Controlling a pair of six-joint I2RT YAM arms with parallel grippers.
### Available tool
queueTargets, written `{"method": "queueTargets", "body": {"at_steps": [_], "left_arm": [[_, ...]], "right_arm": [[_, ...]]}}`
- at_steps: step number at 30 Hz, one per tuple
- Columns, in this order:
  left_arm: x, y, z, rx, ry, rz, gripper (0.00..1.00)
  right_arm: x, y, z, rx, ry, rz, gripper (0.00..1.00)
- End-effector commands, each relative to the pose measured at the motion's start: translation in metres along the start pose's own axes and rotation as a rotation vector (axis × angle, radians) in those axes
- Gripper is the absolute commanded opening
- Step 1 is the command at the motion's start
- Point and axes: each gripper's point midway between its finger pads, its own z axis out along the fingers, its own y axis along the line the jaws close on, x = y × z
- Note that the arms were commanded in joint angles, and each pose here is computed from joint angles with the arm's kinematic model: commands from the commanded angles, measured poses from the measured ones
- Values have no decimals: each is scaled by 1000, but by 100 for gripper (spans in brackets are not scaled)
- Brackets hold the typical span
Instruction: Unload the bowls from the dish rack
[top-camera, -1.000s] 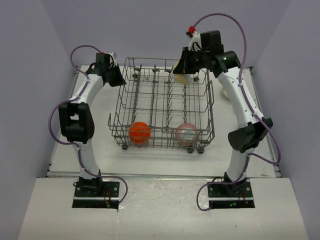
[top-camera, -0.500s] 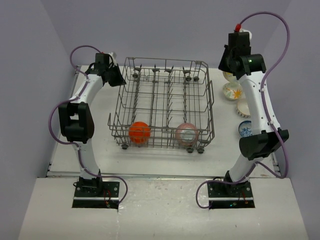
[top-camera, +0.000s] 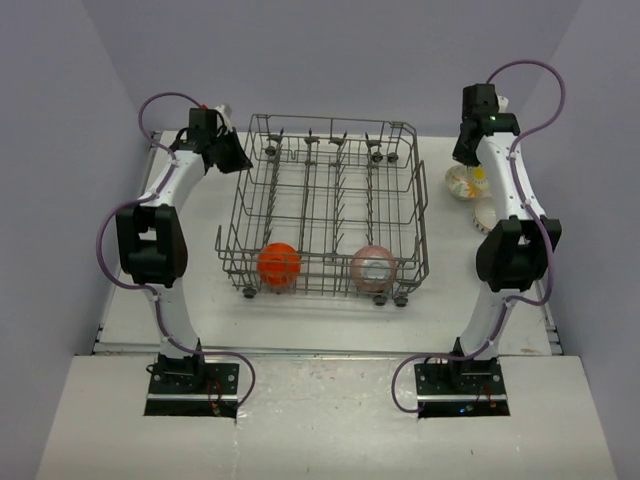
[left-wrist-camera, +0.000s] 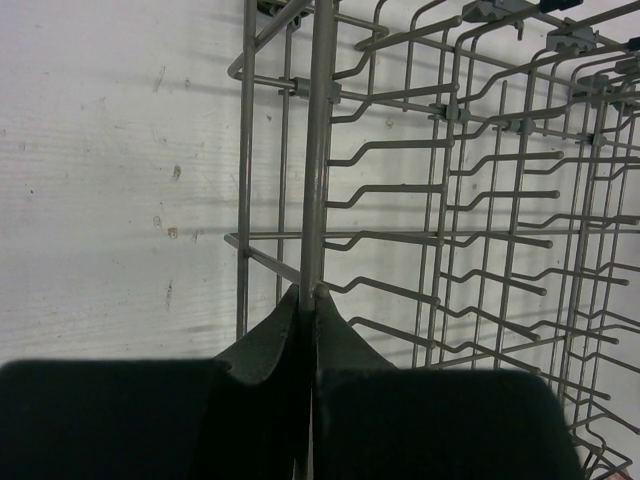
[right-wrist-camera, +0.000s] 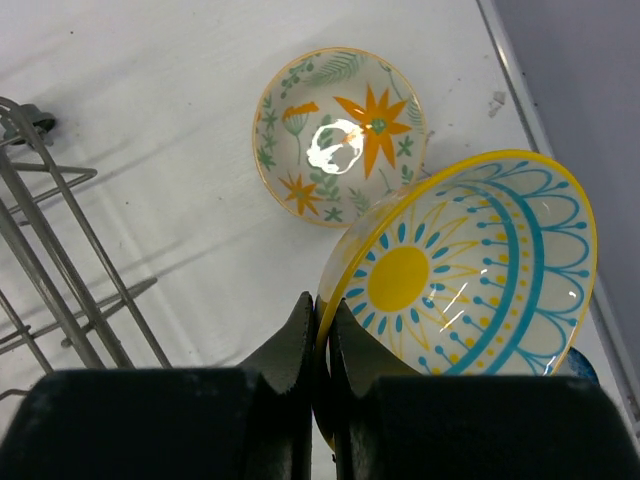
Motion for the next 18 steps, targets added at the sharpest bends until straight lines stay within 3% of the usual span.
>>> {"method": "queueTargets", "body": {"at_steps": [1, 11, 18], "left_arm": [[43, 60, 15, -194, 117, -92, 0], [44, 59, 9, -191, 119, -86, 0], [52, 68, 7, -218, 133, -81, 0]], "right_arm": [[-33, 20, 12, -41, -102, 0, 0], [-17, 40, 82, -25, -56, -81, 0], [-16, 33, 107, -12, -34, -77, 0]]}}
